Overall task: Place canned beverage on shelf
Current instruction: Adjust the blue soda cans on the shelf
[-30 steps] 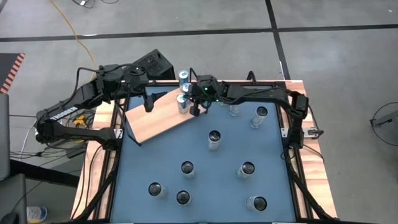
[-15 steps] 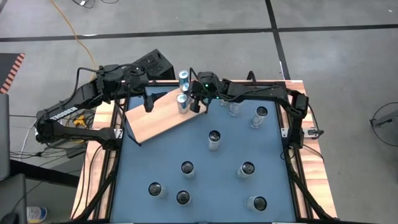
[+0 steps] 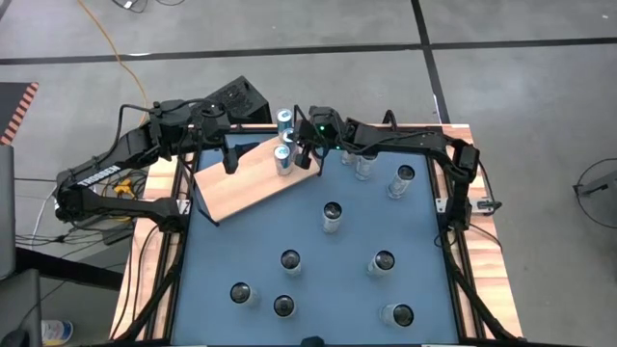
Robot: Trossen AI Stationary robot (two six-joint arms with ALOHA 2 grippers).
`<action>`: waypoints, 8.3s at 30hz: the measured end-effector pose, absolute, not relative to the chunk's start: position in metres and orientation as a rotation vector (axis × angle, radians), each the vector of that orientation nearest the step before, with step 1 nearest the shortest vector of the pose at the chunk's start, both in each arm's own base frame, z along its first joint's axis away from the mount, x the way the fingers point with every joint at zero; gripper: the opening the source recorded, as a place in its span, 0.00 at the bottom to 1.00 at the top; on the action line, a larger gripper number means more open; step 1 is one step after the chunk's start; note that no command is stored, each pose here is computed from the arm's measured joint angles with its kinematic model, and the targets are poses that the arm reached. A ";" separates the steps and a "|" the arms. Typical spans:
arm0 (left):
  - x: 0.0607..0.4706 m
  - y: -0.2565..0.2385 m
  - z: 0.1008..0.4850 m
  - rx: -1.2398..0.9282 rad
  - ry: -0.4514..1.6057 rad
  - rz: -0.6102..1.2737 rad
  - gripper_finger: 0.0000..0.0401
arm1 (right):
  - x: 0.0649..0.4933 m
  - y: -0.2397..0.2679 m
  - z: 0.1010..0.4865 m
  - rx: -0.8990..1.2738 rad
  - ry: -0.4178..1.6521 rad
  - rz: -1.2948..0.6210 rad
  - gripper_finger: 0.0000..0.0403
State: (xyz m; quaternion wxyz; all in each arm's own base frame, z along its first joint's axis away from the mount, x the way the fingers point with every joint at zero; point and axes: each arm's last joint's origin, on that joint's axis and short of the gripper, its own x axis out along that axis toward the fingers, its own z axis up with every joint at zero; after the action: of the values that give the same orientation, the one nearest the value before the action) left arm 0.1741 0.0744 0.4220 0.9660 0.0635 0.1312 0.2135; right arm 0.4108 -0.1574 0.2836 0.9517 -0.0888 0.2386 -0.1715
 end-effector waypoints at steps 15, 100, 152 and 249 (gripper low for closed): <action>0.174 0.074 0.422 0.125 0.264 0.432 0.81 | 0.408 -0.160 0.278 -0.179 0.518 -0.348 0.00; 0.180 0.078 0.399 0.061 0.319 0.477 0.81 | 0.408 -0.171 0.262 -0.201 0.617 -0.512 0.00; 0.215 0.125 0.326 -0.033 0.392 0.627 0.59 | 0.332 -0.149 0.383 -0.288 0.382 -0.305 0.65; 0.255 0.189 0.314 -0.256 0.610 0.749 0.00 | 0.212 -0.059 0.439 -0.221 0.554 -0.228 0.42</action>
State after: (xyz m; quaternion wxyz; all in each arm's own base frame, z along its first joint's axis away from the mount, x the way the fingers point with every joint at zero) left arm 0.2547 0.1885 0.3136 0.8778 -0.1226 0.2924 0.3591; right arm 0.2121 -0.0587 0.4389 0.9495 -0.1084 0.2724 -0.1122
